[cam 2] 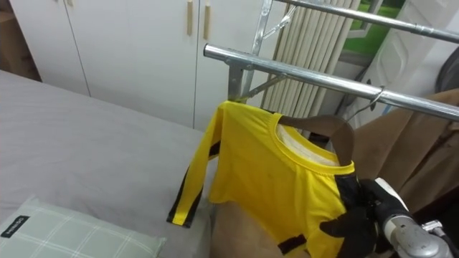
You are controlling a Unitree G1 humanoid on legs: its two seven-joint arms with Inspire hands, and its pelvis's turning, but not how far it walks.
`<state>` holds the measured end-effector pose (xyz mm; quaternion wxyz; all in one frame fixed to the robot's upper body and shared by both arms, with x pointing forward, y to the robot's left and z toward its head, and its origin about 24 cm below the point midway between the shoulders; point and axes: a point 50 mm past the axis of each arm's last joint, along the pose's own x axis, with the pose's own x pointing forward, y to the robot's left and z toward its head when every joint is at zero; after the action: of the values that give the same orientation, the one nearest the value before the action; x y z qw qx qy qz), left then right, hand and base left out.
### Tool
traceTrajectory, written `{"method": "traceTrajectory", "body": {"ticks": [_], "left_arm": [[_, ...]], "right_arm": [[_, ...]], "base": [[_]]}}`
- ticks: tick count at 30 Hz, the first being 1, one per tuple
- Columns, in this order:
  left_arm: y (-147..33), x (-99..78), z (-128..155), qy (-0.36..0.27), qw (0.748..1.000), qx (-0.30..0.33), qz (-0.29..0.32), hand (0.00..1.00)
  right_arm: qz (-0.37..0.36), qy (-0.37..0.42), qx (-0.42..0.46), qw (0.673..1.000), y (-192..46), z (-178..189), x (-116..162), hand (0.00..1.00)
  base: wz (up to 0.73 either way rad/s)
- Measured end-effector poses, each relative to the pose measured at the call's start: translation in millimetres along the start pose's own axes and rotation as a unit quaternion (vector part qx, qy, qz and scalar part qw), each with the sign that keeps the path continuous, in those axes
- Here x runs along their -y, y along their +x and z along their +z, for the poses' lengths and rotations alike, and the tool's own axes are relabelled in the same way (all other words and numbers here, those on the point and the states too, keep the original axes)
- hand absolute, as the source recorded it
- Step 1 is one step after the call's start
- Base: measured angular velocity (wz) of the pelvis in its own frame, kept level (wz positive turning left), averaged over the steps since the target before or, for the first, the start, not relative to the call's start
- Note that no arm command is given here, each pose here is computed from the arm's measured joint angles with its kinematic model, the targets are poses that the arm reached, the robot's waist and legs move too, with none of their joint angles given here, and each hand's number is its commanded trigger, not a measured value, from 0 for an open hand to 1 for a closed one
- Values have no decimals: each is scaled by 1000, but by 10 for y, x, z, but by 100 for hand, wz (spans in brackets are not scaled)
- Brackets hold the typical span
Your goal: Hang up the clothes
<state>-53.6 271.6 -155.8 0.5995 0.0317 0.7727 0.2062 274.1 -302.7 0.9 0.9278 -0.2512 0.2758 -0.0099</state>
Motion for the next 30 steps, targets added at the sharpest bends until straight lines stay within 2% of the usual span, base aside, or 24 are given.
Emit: {"method": "traceTrajectory", "body": {"ticks": [30], "left_arm": [[-2,-9,14,0,1000,2,1,0]], "right_arm": [[-18,-38,13,999,-10,87,34,0]], "base": [[-1]]}}
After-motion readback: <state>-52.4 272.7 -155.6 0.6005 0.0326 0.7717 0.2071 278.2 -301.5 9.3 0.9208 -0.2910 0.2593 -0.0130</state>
